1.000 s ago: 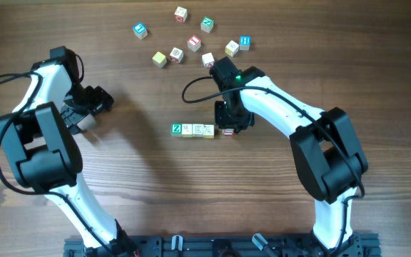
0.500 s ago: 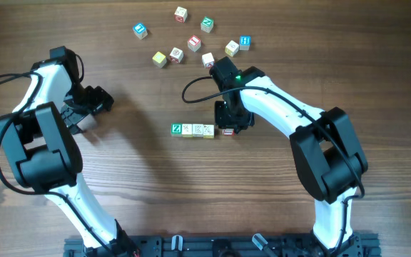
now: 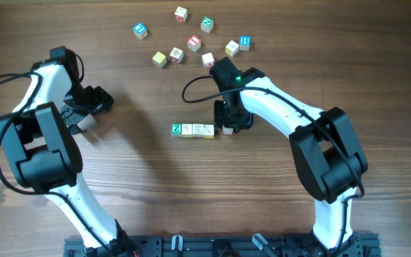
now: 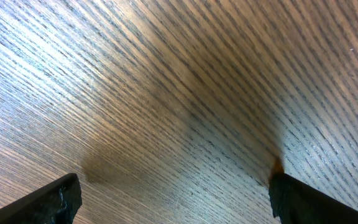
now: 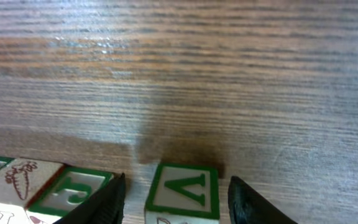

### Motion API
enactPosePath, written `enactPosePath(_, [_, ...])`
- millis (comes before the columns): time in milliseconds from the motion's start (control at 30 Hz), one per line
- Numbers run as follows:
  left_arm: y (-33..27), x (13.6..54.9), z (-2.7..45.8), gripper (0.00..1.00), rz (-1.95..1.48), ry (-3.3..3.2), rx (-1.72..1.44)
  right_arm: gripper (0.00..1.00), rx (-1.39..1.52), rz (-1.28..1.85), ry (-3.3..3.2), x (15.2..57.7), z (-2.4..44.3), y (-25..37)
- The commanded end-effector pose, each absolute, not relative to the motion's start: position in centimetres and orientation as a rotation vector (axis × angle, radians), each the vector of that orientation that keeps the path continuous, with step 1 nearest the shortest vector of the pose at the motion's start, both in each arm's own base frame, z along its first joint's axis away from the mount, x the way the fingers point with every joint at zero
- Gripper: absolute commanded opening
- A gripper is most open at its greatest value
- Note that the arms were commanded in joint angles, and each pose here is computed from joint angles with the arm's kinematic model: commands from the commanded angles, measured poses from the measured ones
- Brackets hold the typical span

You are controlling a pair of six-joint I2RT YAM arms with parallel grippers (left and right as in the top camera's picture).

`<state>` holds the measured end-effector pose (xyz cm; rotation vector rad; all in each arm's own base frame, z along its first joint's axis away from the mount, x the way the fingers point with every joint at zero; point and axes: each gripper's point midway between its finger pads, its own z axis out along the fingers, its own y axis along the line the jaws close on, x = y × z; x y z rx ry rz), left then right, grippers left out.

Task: Form a horizontal line
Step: 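Hold the V block against the J block with the right gripper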

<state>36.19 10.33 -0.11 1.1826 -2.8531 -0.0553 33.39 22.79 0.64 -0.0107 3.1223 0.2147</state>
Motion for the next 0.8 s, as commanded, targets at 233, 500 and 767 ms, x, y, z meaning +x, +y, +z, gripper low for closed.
enactPosePath(233, [10.9,35.4,-1.1,1.0,-0.11,-2.826,1.177,0.57,0.025,0.261,3.016,36.2,1.1,22.9])
enactPosePath(500, [10.9,35.4,-1.1,1.0,-0.11,-2.826,1.177,0.56,0.049,0.228,2.986,37.1,1.1,22.1])
enactPosePath(767, [10.9,35.4,-1.1,1.0,-0.11,-2.826,1.177,0.56,0.095,0.175,2.97,37.4,1.1,21.5])
